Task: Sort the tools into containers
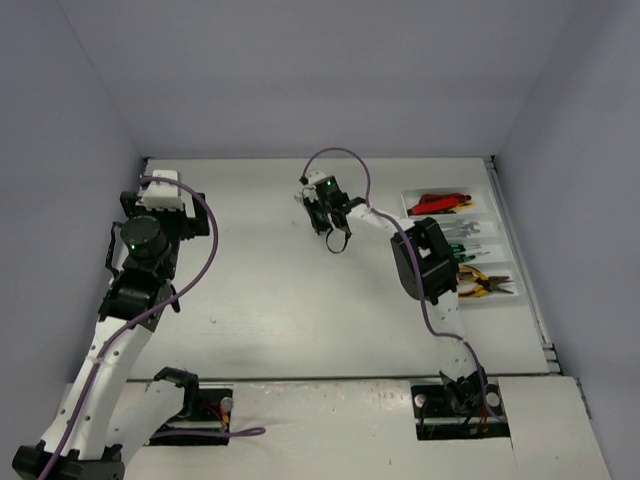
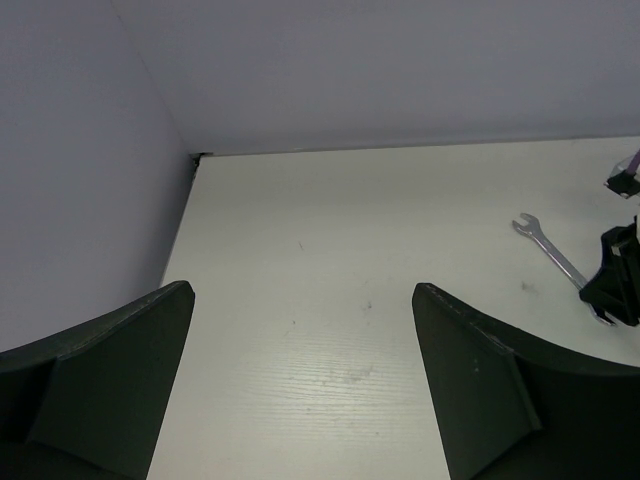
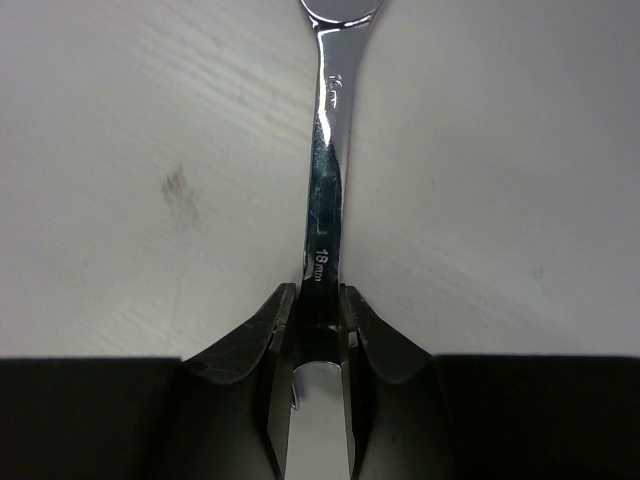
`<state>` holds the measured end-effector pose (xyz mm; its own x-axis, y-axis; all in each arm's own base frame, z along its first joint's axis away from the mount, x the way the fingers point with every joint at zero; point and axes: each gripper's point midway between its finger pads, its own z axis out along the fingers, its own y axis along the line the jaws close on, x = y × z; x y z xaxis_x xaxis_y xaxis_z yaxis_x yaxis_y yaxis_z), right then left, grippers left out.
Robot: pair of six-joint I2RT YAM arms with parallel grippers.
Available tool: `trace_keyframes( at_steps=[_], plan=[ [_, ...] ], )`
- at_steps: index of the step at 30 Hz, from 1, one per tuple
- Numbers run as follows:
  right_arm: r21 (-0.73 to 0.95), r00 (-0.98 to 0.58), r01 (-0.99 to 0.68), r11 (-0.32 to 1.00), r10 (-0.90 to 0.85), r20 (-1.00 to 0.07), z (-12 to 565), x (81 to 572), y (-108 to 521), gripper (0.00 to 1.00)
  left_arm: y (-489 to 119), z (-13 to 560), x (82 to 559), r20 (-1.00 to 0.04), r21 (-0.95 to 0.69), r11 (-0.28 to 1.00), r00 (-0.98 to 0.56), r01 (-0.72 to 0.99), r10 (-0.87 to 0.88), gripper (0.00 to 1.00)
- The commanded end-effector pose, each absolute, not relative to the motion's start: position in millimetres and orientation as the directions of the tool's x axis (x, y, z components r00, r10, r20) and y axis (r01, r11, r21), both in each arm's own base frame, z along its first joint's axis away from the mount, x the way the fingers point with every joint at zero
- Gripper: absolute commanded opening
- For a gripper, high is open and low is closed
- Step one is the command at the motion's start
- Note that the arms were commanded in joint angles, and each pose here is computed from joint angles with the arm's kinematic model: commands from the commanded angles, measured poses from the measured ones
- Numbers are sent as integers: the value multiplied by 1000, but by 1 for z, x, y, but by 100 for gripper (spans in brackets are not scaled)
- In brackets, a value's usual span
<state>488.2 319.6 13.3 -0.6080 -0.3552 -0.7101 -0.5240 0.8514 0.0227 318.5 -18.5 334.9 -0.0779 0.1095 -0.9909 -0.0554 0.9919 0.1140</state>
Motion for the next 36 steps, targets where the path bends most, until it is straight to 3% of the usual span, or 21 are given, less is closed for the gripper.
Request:
trace_keyframes(
  at_steps=[1,9,17,22,27,36],
  plan=[
    [-32,-782,-447,894,-407,-472,-33,395,271,0,-19,363,320,-996,89,994,13,-59,90,88],
    [-60,-884,-411,910,-413,-220,-71,231,228,2,-20,360,323,-996,91,994,1,-60,91,88],
    [-9,-917,-391,920,-390,-79,-71,133,221,11,-21,357,324,-996,88,994,-8,-58,88,88],
    [-47,-914,-379,924,-382,-139,-38,149,226,31,-21,357,324,-996,87,995,-8,-56,87,88],
    [-67,-894,-380,922,-385,-231,-13,197,252,41,-19,360,322,-996,85,994,0,-64,85,88],
    [-64,-864,-410,910,-410,-291,-3,248,291,40,-19,360,321,-996,87,994,2,-64,88,88]
  ],
)
